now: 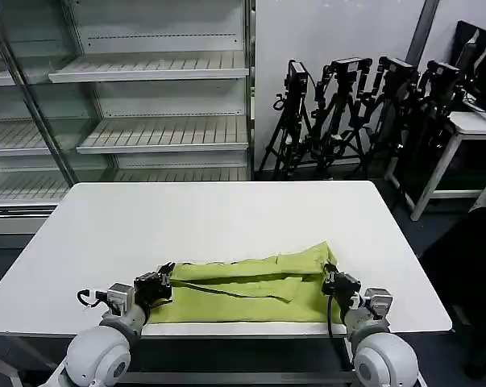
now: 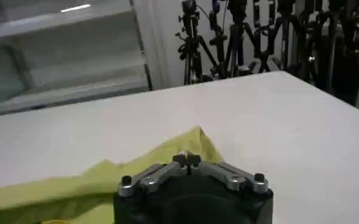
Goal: Fold and organize the clothes.
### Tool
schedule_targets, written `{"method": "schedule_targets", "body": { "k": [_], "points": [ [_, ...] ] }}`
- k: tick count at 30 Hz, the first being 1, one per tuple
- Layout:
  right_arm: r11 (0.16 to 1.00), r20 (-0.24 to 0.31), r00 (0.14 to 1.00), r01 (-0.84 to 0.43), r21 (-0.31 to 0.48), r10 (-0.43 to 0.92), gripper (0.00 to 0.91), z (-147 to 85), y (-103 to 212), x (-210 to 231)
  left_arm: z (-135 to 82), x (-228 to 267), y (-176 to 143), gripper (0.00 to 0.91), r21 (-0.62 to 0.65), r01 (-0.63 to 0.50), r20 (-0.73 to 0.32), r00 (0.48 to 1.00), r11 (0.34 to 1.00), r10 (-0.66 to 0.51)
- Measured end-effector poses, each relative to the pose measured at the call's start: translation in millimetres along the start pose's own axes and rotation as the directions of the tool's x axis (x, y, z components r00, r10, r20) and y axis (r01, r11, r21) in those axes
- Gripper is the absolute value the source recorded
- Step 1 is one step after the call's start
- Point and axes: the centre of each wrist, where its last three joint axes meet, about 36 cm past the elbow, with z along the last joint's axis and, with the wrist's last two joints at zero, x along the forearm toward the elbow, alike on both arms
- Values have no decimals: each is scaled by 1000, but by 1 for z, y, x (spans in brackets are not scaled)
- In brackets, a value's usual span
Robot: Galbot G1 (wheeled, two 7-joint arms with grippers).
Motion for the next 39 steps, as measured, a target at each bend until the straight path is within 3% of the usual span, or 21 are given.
{"method": "schedule_targets", "body": {
  "k": [1, 2, 15, 32, 34, 35, 39],
  "points": [
    [1000, -4, 1000, -2, 1, 2, 907, 2, 1, 1, 1, 0, 0, 655, -1, 3, 1, 1000, 1000, -3],
    [1000, -7, 1000, -4, 1, 4, 907, 3, 1, 2, 1, 1, 0, 907, -2, 7, 5, 1000, 1000, -7],
    [999, 45, 998, -34, 31, 33, 907, -3, 2, 37, 2, 13, -10, 907, 50, 46, 56, 997, 998, -49],
    [995, 89, 993, -85, 44, 81, 907, -6, 7, 84, 30, 3, -40, 907, 125, 164, -25, 986, 978, -163],
    [995, 95, 992, -89, 43, 85, 907, -7, 8, 87, 32, 4, -41, 453, 124, 170, -34, 985, 978, -167],
    [995, 96, 992, -90, 41, 86, 907, -7, 8, 88, 32, 4, -42, 111, 126, 174, -37, 985, 977, -170],
    [994, 102, 991, -96, 42, 92, 907, -8, 10, 93, 34, 6, -44, 50, 142, 183, -46, 983, 973, -178]
  ]
}}
